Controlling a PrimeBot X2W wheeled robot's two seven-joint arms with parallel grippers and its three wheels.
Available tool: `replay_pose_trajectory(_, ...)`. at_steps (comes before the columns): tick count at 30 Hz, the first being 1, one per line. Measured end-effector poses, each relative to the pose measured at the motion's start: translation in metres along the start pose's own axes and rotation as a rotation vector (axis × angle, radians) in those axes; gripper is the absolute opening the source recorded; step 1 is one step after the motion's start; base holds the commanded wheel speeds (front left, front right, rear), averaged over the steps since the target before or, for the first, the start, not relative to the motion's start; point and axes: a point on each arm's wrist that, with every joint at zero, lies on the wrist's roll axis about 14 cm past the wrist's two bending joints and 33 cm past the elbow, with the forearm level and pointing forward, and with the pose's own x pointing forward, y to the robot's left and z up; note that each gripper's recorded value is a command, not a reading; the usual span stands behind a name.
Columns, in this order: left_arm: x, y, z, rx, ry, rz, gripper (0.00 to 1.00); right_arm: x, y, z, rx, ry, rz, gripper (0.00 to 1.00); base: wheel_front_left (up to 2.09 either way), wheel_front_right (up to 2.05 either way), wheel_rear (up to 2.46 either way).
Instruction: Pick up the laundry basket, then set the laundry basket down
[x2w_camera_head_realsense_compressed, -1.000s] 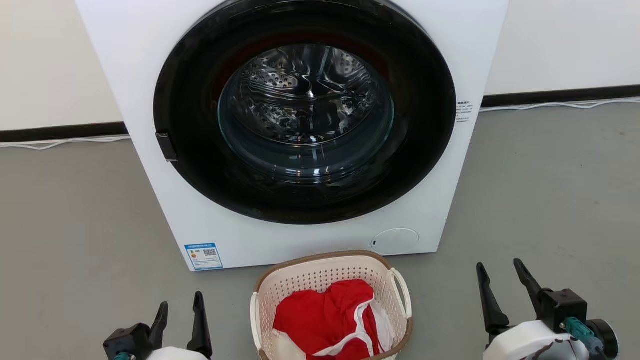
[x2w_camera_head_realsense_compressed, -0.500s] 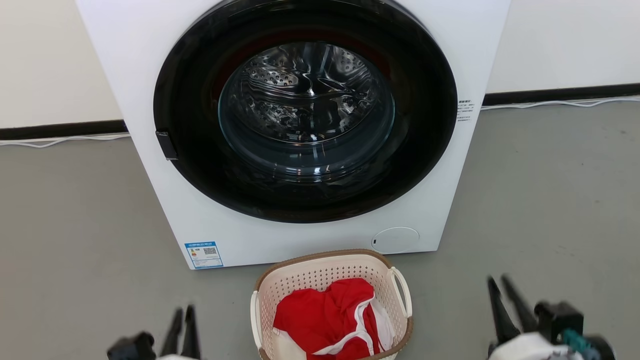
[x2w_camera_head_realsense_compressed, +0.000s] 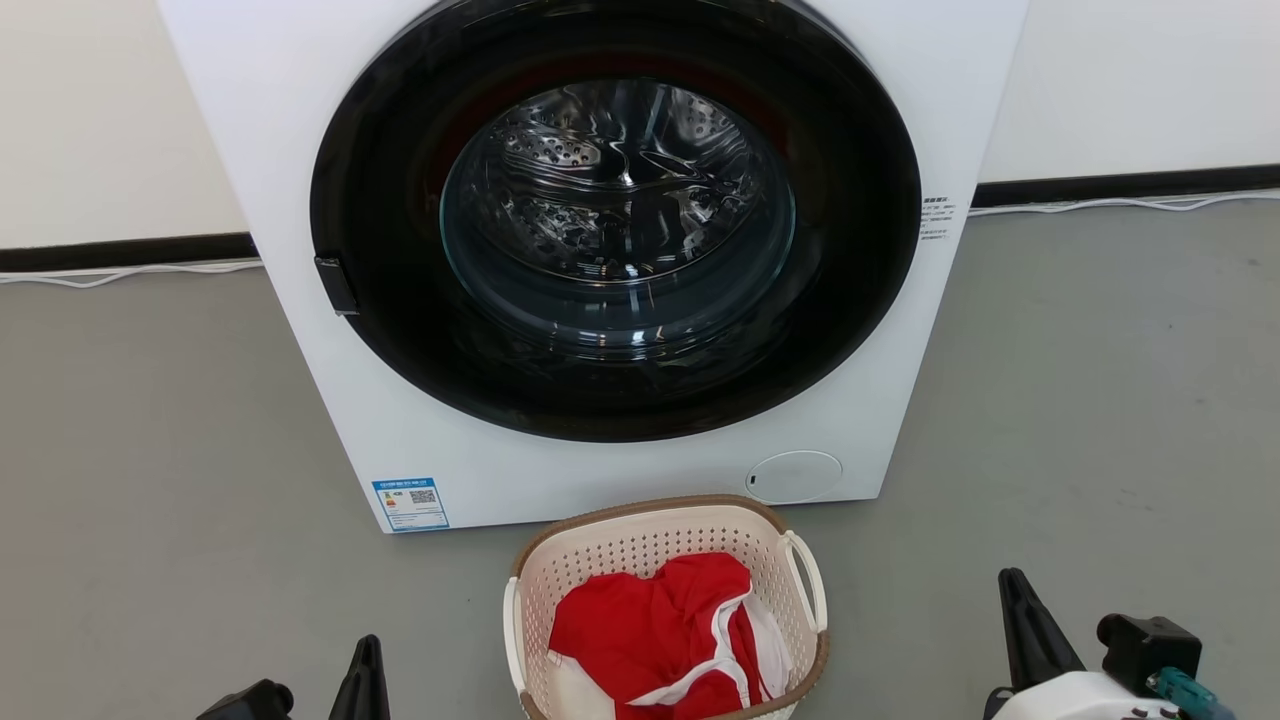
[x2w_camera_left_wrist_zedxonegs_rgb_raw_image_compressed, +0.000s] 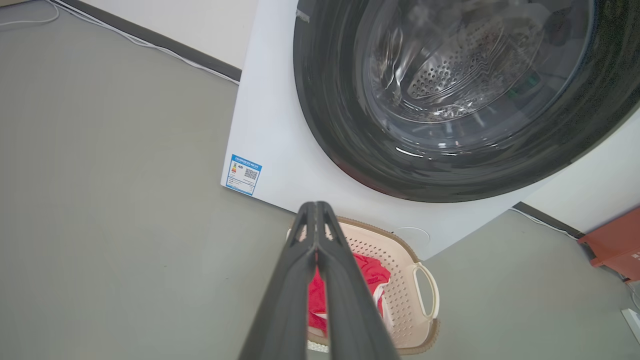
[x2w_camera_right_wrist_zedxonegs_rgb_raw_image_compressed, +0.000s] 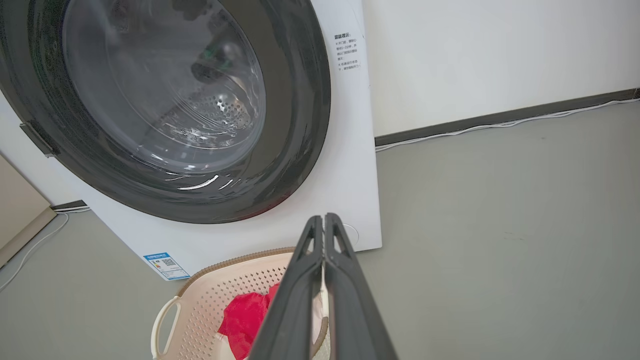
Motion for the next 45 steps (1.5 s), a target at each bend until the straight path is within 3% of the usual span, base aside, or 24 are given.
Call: replay_pose_trajectory(45, 0.010, 0.005, 0.010, -0.462, 0.045, 0.014, 0.00, 0.011, -0.003, 0.010, 0.553, -0.003, -0.048, 0.00, 0.00, 0.00, 0.00)
